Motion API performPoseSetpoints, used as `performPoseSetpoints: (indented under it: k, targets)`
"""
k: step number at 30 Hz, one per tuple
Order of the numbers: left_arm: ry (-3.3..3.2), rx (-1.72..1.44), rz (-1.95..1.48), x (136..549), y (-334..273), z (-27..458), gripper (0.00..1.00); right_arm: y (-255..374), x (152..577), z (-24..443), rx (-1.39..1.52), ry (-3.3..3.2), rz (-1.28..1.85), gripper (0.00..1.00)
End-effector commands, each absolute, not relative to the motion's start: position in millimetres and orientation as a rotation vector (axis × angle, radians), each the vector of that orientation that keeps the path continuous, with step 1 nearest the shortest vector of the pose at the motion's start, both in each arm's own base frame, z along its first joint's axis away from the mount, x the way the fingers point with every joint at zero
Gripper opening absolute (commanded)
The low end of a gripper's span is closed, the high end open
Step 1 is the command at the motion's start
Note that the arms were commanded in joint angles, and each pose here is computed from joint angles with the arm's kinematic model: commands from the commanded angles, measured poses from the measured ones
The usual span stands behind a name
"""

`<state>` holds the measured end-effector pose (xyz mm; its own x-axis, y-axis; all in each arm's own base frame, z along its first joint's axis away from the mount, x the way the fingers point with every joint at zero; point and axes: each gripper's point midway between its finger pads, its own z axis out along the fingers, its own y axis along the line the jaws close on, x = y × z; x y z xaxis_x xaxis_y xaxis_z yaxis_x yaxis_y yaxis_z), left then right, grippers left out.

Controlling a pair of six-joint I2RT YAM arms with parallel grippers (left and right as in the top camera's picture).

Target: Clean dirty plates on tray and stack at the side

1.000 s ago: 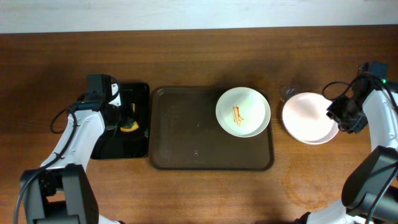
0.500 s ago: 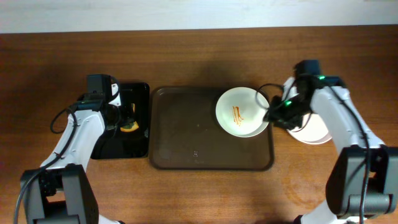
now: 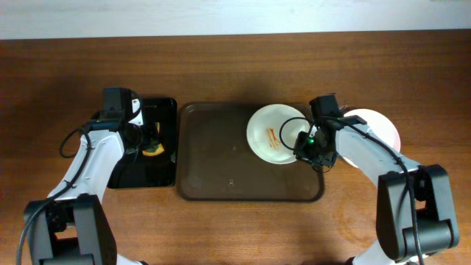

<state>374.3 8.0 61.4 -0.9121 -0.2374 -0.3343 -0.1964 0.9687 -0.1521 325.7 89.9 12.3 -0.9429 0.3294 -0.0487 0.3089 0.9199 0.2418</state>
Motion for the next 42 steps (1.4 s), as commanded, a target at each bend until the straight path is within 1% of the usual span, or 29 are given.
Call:
performPoseSetpoints:
  k: [1,4,7,10,12,15,18,23,27,31,35,39,42]
  targets:
    - [2.769,-0.303,-0.159,373.5,9.3,58.3,0.00,90.8,313.0,3.4,0.512,3.021,0.313,0.18]
    - [2.768,-0.303,-0.160,373.7,9.2,58.6,0.00,98.8,309.1,2.5,0.475,3.034,0.318,0.08]
    - [2.747,-0.253,-0.160,379.0,8.5,61.9,0.00,113.1,309.0,3.1,0.407,3.030,0.331,0.06]
    - [2.704,-0.182,-0.254,387.5,-4.2,76.8,0.00,129.9,314.0,5.0,0.331,3.001,0.361,0.06]
    - [2.645,-0.044,-0.474,390.6,-34.9,95.2,0.00,142.3,320.7,7.5,0.300,2.963,0.388,0.06]
    - [2.582,0.078,-0.772,383.7,-82.4,113.5,0.00,151.1,333.7,11.7,0.355,2.900,0.434,0.06]
    - [2.600,0.117,-0.906,371.1,-120.4,117.7,0.00,152.2,336.6,12.7,0.365,2.887,0.443,0.07]
    - [2.670,0.172,-0.992,355.4,-175.0,104.3,0.00,151.2,334.0,11.8,0.367,2.898,0.436,0.07]
    - [2.747,0.184,-1.054,342.0,-219.1,81.0,0.00,151.0,333.3,11.6,0.368,2.901,0.435,0.07]
    - [2.810,0.148,-1.103,332.1,-253.3,58.0,0.00,150.4,331.7,11.1,0.370,2.908,0.430,0.07]
    - [2.793,0.221,-1.137,325.9,-285.8,46.3,0.00,150.4,331.6,11.0,0.370,2.909,0.430,0.06]
    - [2.839,0.147,-0.961,327.3,-287.7,24.1,0.00,149.9,330.0,10.5,0.371,2.916,0.427,0.07]
    - [2.855,0.086,-0.820,334.8,-276.5,7.9,0.00,149.5,329.1,10.3,0.372,2.920,0.424,0.06]
